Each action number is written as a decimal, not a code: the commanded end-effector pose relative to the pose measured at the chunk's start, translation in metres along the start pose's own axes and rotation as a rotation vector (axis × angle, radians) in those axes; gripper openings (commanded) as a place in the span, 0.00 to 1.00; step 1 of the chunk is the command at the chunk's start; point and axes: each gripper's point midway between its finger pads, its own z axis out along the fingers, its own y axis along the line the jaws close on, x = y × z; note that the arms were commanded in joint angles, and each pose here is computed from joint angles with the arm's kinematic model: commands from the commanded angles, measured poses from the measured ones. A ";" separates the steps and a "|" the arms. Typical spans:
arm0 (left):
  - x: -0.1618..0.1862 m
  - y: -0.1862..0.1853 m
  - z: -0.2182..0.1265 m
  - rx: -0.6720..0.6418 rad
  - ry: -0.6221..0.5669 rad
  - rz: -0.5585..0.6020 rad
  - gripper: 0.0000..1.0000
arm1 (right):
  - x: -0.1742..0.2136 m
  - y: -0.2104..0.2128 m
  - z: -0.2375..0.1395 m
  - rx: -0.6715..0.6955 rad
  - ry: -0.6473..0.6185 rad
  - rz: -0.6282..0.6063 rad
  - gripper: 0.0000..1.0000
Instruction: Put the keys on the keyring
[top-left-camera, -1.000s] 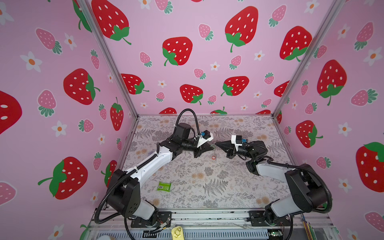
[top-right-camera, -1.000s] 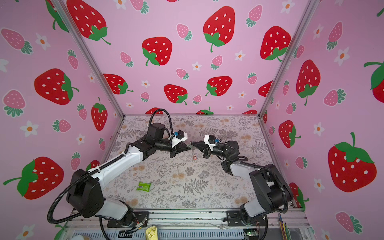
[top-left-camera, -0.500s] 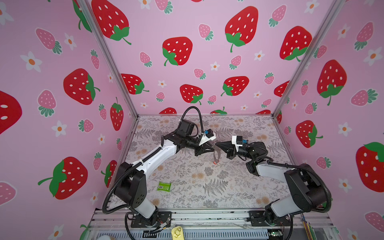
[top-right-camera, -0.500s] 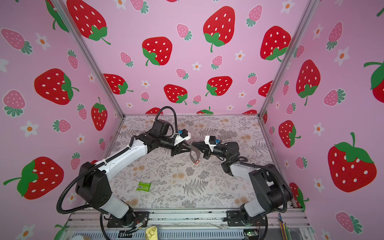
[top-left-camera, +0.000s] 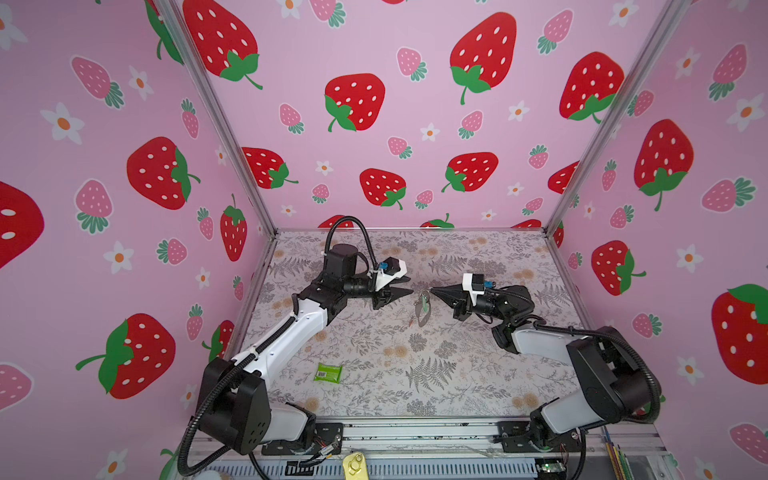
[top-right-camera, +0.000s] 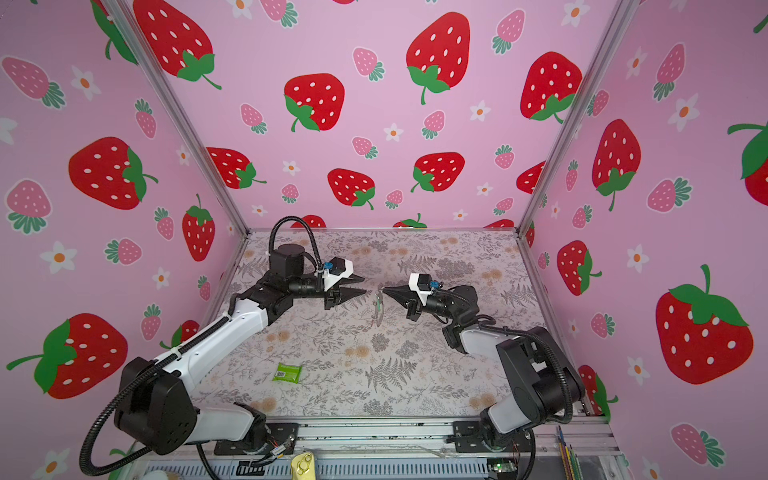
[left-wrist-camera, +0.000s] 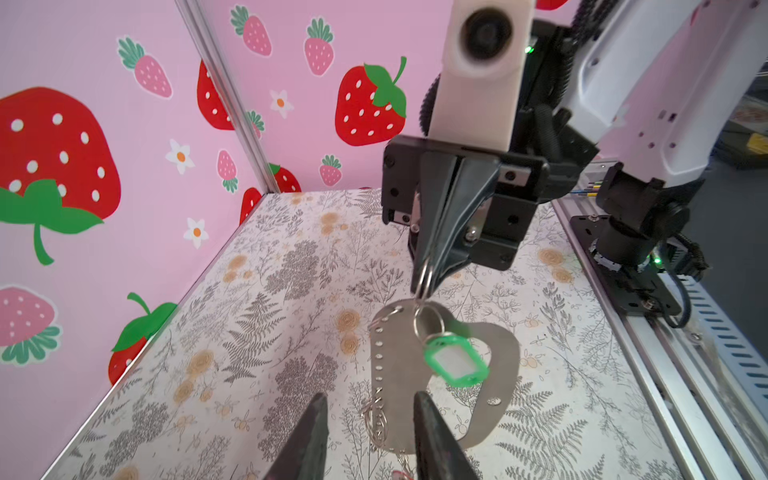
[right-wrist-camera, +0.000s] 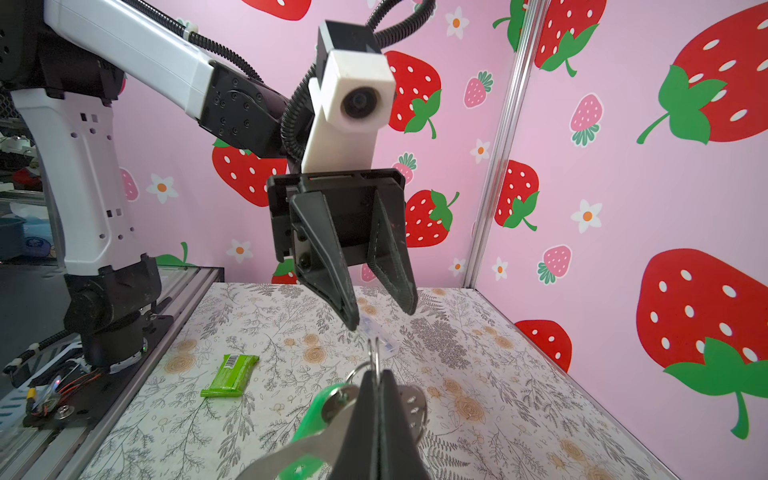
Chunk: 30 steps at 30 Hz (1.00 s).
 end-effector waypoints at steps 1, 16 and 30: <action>-0.034 -0.005 0.000 0.071 -0.107 0.099 0.36 | -0.017 0.000 0.001 -0.014 -0.057 -0.057 0.00; -0.040 -0.013 0.024 0.176 -0.120 0.086 0.30 | -0.022 0.001 0.000 -0.016 -0.074 -0.060 0.00; -0.033 -0.010 0.033 0.176 -0.092 0.071 0.23 | -0.026 0.003 0.002 -0.033 -0.085 -0.060 0.00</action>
